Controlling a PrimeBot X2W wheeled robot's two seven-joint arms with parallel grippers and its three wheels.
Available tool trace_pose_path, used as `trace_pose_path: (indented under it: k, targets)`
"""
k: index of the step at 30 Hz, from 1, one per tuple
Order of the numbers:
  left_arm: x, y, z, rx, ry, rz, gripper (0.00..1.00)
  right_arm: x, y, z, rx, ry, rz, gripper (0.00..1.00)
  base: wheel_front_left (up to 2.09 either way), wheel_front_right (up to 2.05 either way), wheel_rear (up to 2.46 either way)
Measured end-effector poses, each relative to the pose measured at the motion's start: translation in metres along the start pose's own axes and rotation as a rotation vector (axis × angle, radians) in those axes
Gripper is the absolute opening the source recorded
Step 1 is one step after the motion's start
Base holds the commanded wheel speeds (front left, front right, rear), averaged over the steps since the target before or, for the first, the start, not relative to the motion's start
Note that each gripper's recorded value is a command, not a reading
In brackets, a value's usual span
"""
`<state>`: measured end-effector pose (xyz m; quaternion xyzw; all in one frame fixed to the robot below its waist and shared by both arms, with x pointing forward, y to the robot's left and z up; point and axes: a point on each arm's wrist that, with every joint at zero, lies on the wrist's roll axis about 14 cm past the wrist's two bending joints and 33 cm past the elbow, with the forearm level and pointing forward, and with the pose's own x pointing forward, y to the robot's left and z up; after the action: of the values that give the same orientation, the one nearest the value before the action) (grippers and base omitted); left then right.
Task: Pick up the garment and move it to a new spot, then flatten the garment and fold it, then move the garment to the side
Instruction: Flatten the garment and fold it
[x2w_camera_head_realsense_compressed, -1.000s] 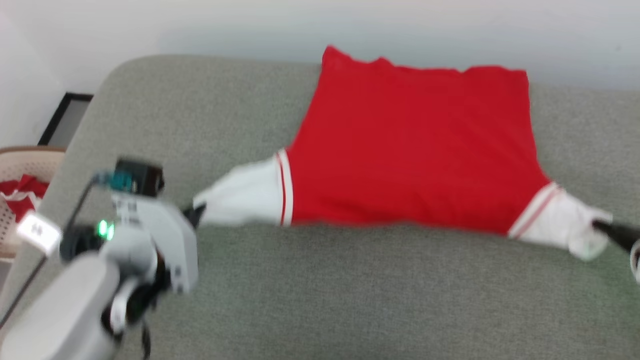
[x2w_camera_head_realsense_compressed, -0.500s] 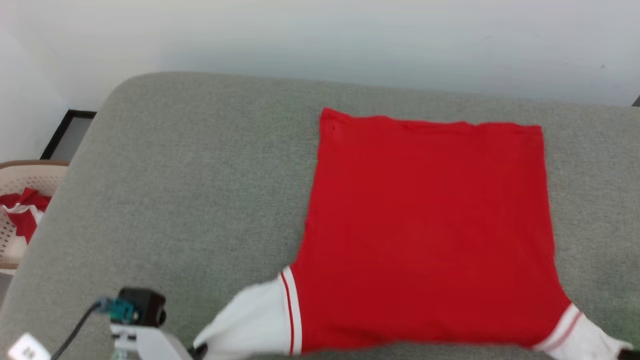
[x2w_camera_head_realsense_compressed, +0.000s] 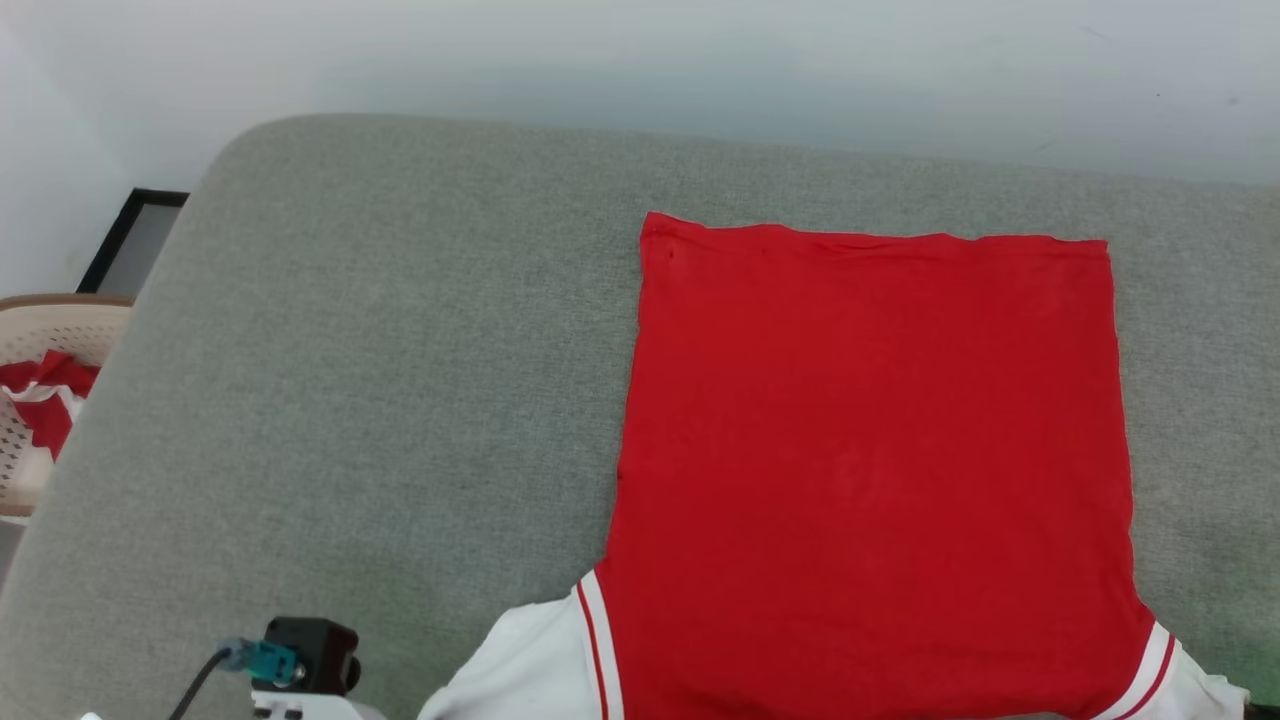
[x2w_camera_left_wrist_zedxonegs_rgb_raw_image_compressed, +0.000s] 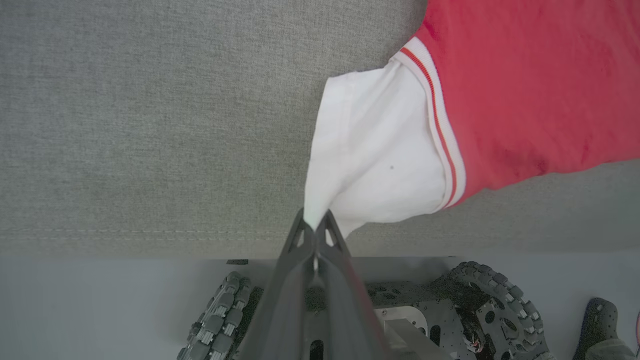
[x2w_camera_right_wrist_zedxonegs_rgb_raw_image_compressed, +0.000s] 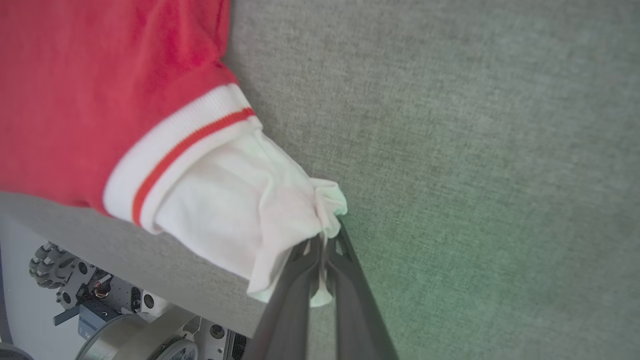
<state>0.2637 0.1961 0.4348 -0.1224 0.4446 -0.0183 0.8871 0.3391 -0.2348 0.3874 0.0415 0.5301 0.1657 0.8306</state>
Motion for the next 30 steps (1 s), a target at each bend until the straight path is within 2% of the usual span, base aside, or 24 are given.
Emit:
trace_pose_path:
  k: [2, 3, 4, 10, 15, 24, 30]
  targets:
    - [0.003, 0.002, 0.002, 0.005, -0.012, 0.007, 0.00, 0.003, 0.002, 0.001, -0.031, -0.001, -0.014, 0.49, 0.00, 0.00, 0.00]
    - [0.004, 0.001, 0.003, 0.004, -0.015, 0.003, 0.00, 0.004, 0.004, 0.002, -0.039, 0.002, -0.014, 0.67, 0.00, 0.00, 0.00]
    - [0.005, 0.001, 0.003, 0.001, -0.017, 0.002, 0.00, 0.005, 0.006, 0.002, -0.042, 0.003, -0.013, 1.00, 0.00, 0.00, 0.00]
    - [0.008, -0.005, 0.004, 0.001, -0.040, -0.021, 0.00, -0.002, 0.012, 0.015, -0.091, -0.013, -0.022, 1.00, 0.00, 0.00, 0.00]
    - [0.010, -0.007, 0.002, -0.002, -0.046, -0.028, 0.00, -0.019, 0.017, 0.041, -0.135, -0.063, -0.027, 1.00, 0.00, 0.00, 0.00]
    - [0.020, -0.013, 0.011, 0.003, -0.063, -0.048, 0.00, -0.039, 0.035, 0.144, -0.255, -0.334, -0.059, 1.00, 0.00, 0.00, 0.00]
    - [0.030, -0.020, 0.018, 0.003, -0.067, -0.076, 0.00, -0.023, 0.035, 0.210, -0.306, -0.481, -0.107, 1.00, 0.00, 0.00, 0.00]
